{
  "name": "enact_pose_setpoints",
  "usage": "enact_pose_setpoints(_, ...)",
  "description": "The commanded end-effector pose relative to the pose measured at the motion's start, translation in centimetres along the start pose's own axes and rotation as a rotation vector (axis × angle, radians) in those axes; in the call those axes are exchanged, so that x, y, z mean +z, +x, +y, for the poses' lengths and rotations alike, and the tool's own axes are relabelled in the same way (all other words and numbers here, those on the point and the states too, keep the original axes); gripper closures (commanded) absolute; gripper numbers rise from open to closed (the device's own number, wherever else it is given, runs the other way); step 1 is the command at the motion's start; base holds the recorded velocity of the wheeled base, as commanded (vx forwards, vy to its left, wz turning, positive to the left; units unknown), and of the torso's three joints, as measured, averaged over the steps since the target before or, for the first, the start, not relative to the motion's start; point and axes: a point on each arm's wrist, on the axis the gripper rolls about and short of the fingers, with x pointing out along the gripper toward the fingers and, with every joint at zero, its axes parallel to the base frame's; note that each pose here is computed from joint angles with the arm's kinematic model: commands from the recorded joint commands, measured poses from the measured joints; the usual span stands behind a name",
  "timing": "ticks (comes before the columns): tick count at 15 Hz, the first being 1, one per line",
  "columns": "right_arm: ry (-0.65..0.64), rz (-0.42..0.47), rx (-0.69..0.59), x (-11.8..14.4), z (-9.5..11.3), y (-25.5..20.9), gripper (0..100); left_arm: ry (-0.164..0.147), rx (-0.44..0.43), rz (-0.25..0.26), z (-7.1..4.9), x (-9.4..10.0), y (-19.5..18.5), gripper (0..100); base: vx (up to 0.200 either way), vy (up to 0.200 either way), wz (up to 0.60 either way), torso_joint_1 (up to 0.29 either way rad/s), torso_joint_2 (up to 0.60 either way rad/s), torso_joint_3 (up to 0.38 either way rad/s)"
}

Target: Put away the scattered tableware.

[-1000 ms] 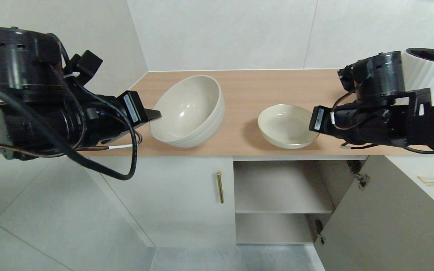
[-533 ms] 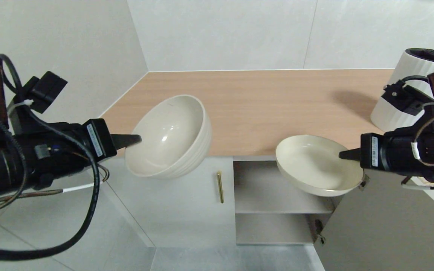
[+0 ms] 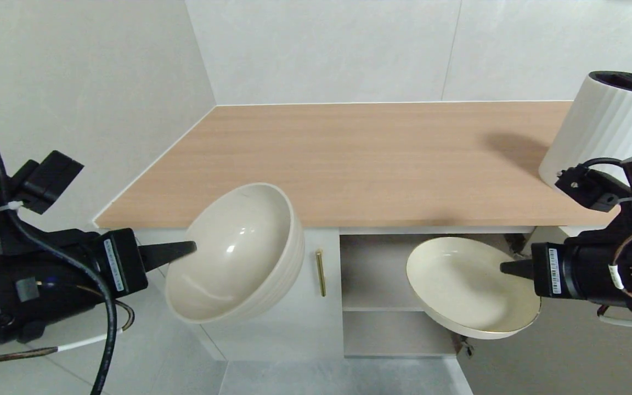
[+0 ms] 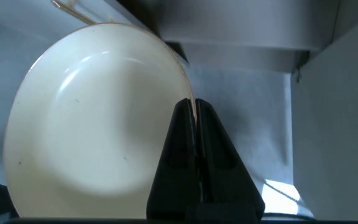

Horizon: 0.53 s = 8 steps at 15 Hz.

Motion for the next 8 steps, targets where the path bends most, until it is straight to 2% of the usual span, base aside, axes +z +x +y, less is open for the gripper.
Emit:
enact_pose_setpoints(1,-0.003,0.038,-0.019,-0.26,0.04,1.35,100,-0.002,0.003,0.021,0.09,-0.22,0.47,100,0.000,0.000,0.00,0.000,0.00,0.000)
enact_pose_setpoints(5,-0.002,0.038,-0.022,-0.25,0.02,1.45,100,-0.004,0.009,0.037,0.20,-0.33,0.94,100,-0.200,0.000,0.00,0.006,0.00,-0.004)
enact_pose_setpoints(8,0.002,0.041,-0.030,-0.22,-0.14,1.60,100,-0.004,0.008,0.035,0.20,-0.35,0.86,100,0.000,0.000,0.00,0.000,0.00,0.000)
